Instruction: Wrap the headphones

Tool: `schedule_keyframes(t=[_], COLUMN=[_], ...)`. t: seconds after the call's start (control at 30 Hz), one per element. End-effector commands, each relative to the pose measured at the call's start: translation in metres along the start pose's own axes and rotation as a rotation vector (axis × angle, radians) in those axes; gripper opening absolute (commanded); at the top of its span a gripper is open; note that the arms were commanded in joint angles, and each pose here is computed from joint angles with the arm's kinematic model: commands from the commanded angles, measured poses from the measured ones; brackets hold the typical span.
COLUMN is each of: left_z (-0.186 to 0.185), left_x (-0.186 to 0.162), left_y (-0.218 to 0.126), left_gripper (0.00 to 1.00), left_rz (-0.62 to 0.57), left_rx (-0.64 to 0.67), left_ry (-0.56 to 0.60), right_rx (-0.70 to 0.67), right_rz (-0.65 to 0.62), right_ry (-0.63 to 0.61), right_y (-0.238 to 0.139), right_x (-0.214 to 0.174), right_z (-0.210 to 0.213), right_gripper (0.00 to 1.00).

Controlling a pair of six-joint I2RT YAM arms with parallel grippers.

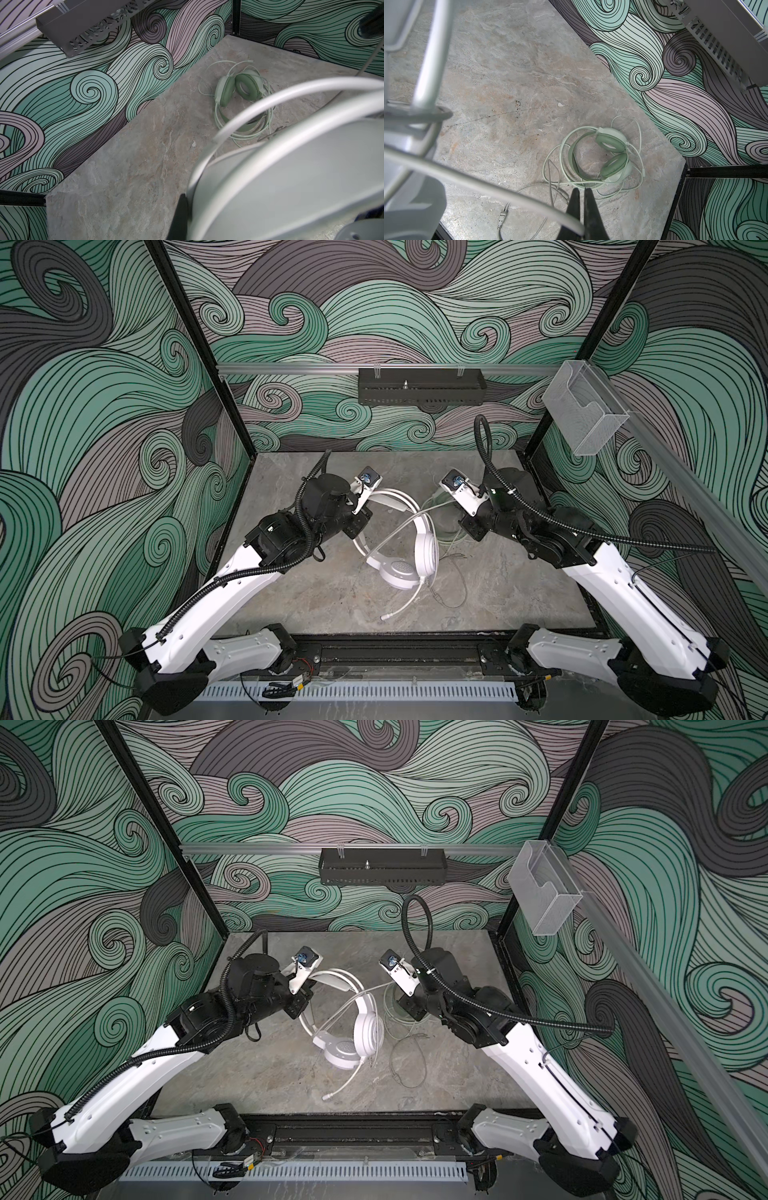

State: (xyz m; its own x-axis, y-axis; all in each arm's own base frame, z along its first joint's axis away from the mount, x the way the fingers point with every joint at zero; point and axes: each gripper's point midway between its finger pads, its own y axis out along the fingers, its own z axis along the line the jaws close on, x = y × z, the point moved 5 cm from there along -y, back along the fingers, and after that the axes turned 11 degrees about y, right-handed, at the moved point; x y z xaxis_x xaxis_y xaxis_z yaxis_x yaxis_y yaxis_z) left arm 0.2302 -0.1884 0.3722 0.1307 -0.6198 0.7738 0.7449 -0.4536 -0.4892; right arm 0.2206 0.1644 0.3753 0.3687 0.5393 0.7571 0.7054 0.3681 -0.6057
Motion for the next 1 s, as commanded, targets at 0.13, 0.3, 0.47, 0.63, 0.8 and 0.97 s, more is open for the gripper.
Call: schedule_keyframes(t=[0.13,0.3,0.47,0.63,0.8,0.97], left_z=[0.004,0.008,0.015,0.023,0.031,0.033], left_x=[0.031,0.050,0.063,0.076,0.094,0.110], left_y=[-0.031,-0.052,-0.072,-0.081,-0.083,-0.083], left_gripper=[0.00,0.00,0.00,0.00,0.00,0.00], left_rz=[-0.146,-0.226,-0.286,-0.303,-0.339,-0.350], left_rx=[-0.062,-0.096,-0.101,-0.088,-0.074,-0.094], left_ry=[-0.104,-0.176,-0.211,-0.249,-0.292,-0.300], right_rx=[-0.035,0.038,0.111,0.212,0.295,0.357], right_rz=[-0.044,-0.155,-0.256,-0.392,-0.521,-0.561], right_ry=[0.061,0.103,0.123,0.184,0.342,0.397], right_y=[0.014,0.014,0.015,0.014,0.025,0.031], right_x=[0.006,0.022,0.038,0.052,0.051,0.047], right_z=[-0.009,-0.007,-0.002,0.001,-0.005,-0.007], right_gripper=[0.09,0.15,0.19,0.22,0.27,0.30])
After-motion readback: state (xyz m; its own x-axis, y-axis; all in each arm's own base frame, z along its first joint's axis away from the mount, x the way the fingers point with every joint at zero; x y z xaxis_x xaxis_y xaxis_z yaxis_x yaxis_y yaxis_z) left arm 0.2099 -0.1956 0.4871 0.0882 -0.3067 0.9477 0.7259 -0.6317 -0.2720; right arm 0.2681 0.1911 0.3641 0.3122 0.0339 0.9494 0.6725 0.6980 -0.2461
